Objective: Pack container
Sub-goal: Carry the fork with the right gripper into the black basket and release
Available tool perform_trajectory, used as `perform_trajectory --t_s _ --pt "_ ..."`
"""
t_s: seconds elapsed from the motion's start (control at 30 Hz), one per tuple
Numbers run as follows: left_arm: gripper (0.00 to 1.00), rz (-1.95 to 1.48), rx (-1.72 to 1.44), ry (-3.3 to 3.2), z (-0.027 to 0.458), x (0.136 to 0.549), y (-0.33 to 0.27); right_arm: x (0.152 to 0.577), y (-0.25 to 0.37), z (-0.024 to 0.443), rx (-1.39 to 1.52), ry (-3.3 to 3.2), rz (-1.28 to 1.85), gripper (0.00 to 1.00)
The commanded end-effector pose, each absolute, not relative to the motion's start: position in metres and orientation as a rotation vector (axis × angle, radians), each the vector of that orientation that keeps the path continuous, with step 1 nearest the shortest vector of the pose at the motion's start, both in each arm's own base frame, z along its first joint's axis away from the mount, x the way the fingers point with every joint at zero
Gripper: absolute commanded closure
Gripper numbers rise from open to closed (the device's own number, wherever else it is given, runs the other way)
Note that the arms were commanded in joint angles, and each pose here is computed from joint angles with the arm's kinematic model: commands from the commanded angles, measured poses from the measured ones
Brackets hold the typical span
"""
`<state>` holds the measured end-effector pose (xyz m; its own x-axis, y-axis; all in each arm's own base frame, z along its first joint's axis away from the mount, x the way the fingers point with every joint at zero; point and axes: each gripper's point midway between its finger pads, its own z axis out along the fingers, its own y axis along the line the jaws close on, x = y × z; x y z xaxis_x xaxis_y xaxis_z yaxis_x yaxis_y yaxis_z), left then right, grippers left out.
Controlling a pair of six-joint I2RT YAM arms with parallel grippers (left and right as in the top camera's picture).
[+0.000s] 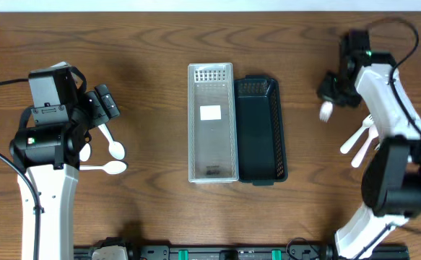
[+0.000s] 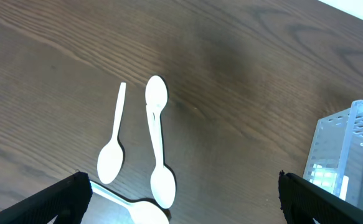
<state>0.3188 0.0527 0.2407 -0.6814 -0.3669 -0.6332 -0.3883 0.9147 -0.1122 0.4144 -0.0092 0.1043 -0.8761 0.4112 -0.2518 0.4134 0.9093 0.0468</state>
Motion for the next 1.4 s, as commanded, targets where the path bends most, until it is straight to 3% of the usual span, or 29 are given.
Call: perform_trajectory --t_s 0.0,0.23,0.4,0.7,0.77,0.83,0.93,1.0,1.17,1.37 --pt "0.02 0.064 -0.524 2.373 0.247 0.320 0.056 0.420 0.051 0.167 0.392 2.730 0.167 0.99" --pt "0.02 0.064 -0.524 2.373 0.247 0.321 0.056 0.398 0.134 0.168 0.122 2.775 0.250 0.99" --pt "0.02 0.064 -0.524 2.373 0.247 0.321 0.057 0.375 0.168 0.119 -0.009 2.906 0.182 0.99" --pt "0.02 0.064 -0.524 2.374 0.247 0.320 0.056 0.348 0.173 0.037 -0.034 3.090 0.077 0.98" --pt "0.02 0.064 -0.524 2.374 0.247 0.320 0.056 0.346 0.172 0.030 -0.063 3.108 0.063 0.92" --pt "0.02 0.064 -0.524 2.374 0.247 0.320 0.056 0.346 0.173 0.028 -0.075 3.110 0.062 0.76" --pt "0.02 0.064 -0.524 2.374 0.247 0.320 0.056 0.351 0.175 0.029 -0.078 3.091 0.074 0.65" --pt "0.02 0.064 -0.524 2.374 0.247 0.320 0.056 0.354 0.176 0.032 -0.078 3.078 0.083 0.53" --pt "0.02 0.063 -0.524 2.374 0.247 0.321 0.056 0.368 0.182 0.063 -0.132 3.017 0.120 0.53" --pt "0.02 0.064 -0.524 2.374 0.247 0.320 0.056 0.408 0.148 0.168 0.043 2.781 0.119 0.55"
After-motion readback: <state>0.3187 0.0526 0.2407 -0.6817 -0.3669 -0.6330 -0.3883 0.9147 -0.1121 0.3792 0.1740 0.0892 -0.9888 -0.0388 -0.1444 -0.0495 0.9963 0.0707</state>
